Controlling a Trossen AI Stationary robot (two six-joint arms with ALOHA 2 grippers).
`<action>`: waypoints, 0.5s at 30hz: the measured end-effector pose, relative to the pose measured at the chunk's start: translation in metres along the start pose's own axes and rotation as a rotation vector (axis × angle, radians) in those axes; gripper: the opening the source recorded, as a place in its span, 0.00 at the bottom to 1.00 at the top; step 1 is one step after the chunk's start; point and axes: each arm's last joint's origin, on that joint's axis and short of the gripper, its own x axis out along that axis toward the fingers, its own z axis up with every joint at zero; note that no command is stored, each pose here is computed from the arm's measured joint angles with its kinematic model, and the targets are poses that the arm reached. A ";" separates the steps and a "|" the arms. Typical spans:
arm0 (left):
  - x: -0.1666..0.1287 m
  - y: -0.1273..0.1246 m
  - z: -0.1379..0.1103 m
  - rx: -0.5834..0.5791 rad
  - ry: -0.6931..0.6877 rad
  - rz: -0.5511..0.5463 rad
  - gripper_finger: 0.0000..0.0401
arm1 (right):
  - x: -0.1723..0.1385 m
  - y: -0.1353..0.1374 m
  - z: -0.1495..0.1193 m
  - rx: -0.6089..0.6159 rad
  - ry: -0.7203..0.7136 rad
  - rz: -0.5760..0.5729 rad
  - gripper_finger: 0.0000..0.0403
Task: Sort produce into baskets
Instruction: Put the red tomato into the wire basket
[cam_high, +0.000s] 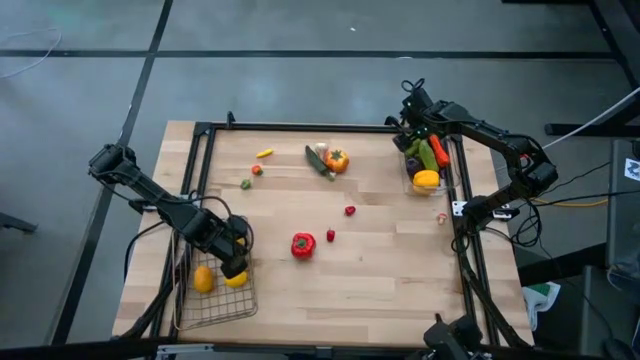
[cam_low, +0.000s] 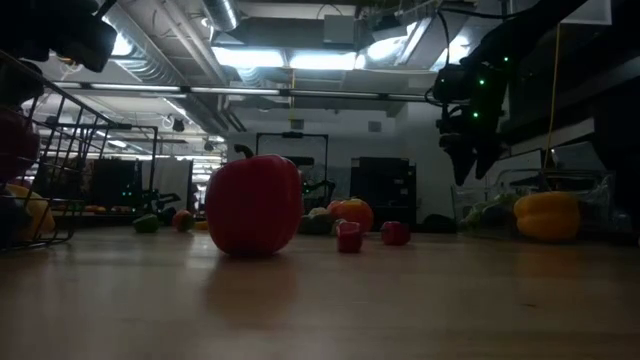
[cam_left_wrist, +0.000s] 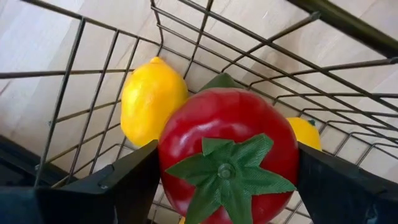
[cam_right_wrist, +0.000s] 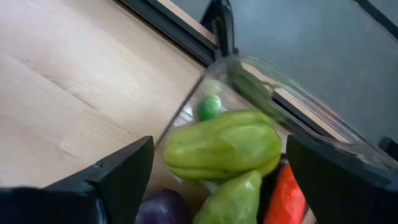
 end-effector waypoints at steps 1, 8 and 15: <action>0.000 0.000 0.000 0.000 0.001 0.000 0.82 | 0.000 0.000 0.001 0.002 -0.009 0.016 0.90; 0.000 0.000 0.001 0.015 0.013 -0.008 0.82 | -0.001 0.004 0.009 0.011 -0.091 0.126 0.90; 0.000 -0.002 0.001 0.067 0.012 -0.030 0.82 | -0.001 0.006 0.010 0.009 -0.110 0.204 0.90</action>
